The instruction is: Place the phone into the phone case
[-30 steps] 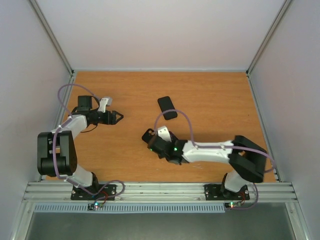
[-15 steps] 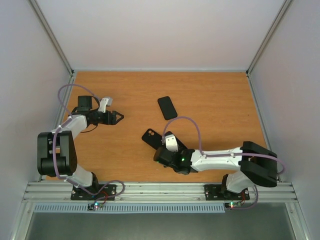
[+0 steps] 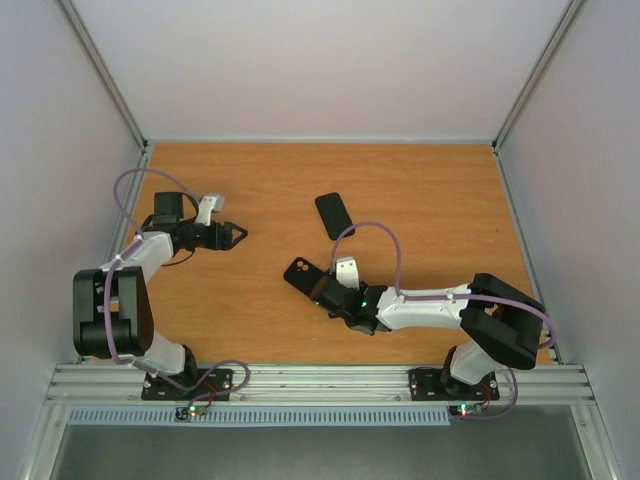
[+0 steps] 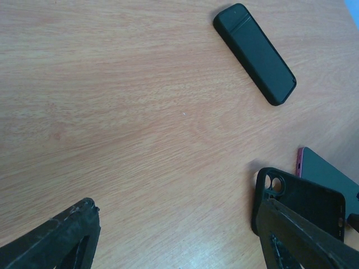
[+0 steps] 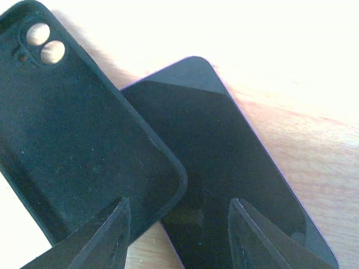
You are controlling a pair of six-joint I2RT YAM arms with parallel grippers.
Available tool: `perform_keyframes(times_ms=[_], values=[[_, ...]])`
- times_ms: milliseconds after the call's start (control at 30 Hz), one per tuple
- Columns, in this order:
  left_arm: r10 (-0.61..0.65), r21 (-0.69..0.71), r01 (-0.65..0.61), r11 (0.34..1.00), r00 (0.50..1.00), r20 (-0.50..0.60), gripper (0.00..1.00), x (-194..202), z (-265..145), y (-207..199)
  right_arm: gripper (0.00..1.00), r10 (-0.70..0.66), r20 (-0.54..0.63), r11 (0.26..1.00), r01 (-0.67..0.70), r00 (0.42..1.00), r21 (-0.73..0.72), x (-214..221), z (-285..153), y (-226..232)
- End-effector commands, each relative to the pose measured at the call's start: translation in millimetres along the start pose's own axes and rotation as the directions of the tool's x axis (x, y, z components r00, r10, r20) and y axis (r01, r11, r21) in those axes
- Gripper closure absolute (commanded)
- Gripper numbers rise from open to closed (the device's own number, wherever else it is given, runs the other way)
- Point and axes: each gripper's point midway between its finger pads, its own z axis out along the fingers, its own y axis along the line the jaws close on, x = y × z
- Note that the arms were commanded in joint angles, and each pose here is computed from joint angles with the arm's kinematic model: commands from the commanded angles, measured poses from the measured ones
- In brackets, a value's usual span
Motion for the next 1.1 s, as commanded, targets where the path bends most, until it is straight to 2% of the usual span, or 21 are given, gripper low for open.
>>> perform_keyframes(times_ms=[0, 133, 267, 367, 500, 700, 833, 1067], values=[[0.04, 0.005, -0.04, 0.999, 0.998, 0.038, 0.23, -7.2, -4.4, -4.3, 0.51, 0.03, 0.043, 0.999, -0.028, 0.999, -0.045, -18.1, 5.8, 12.3], [0.042, 0.008, -0.042, 0.999, 0.998, 0.039, 0.23, -7.3, -4.8, -5.1, 0.51, 0.008, 0.006, 0.999, -0.008, 1.0, -0.033, -11.9, 17.1, 18.3], [0.043, 0.011, -0.044, 0.999, 0.998, 0.039, 0.23, -7.3, -5.0, -5.8, 0.56, -0.002, -0.017, 1.0, 0.002, 1.0, 0.016, -4.8, 26.2, 13.4], [0.046, 0.012, -0.047, 0.999, 0.998, 0.041, 0.23, -7.7, -5.4, -6.4, 0.62, 0.001, -0.017, 1.0, 0.0, 1.0, 0.026, -3.6, 27.5, 11.6], [0.047, 0.013, -0.047, 0.999, 0.998, 0.041, 0.23, -7.5, -5.7, -6.9, 0.76, 0.016, -0.004, 1.0, -0.016, 1.0, 0.015, -7.4, 24.3, 12.6], [0.048, 0.014, -0.048, 0.999, 0.998, 0.04, 0.23, -7.8, -5.4, -6.8, 0.87, 0.034, 0.037, 0.999, -0.033, 0.999, -0.021, -21.6, 17.4, 19.6], [0.046, 0.016, -0.047, 0.999, 0.998, 0.038, 0.23, -7.3, -4.6, -6.2, 0.98, 0.014, 0.062, 0.999, -0.012, 0.998, -0.046, -35.3, 17.2, 33.7], [0.042, 0.016, -0.043, 0.999, 0.999, 0.034, 0.23, -6.5, -3.6, -5.4, 0.99, 0.011, 0.106, 0.998, -0.004, 0.994, -0.069, -64.2, 19.8, 58.2]])
